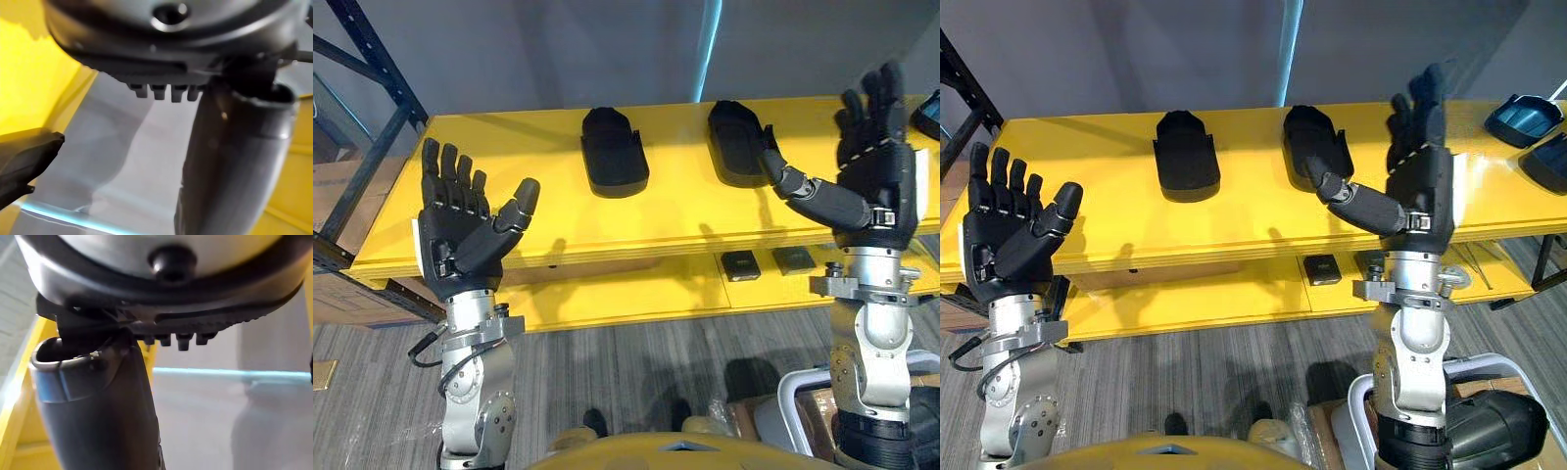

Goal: Walk over and take three plastic housings, then place them on the shelf

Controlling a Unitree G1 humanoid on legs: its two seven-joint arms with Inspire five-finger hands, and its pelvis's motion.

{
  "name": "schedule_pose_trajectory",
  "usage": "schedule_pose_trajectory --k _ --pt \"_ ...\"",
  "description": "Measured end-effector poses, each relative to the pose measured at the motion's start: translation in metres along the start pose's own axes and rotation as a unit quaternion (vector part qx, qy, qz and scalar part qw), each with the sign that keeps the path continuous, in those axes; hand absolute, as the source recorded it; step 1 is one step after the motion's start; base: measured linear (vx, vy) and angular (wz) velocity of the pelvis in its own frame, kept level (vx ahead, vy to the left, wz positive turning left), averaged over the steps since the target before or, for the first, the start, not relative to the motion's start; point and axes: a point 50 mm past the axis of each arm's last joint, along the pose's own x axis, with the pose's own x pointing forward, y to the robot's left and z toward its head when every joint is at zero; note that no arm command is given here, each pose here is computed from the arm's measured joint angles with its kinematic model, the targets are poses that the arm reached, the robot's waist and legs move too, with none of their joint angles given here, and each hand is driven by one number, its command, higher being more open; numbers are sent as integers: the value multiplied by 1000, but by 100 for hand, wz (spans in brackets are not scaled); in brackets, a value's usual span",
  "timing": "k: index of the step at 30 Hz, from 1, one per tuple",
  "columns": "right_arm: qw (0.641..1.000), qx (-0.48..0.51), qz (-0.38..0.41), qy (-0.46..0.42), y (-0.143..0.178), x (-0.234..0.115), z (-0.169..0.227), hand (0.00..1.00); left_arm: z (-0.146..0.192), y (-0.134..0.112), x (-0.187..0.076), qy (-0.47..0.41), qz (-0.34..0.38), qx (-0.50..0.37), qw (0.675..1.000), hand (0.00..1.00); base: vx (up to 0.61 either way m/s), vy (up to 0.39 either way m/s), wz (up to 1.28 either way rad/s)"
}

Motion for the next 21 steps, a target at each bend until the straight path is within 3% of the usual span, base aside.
schedule_pose_trajectory --k 12,21 --pt "977 80 43 195 47 -28 -75 100 -9 0 -3 15 9 2 1000 100 -23 8 16" --pt "972 82 18 219 56 -22 -91 100 -11 0 -6 21 14 -2 1000 100 -14 20 19"
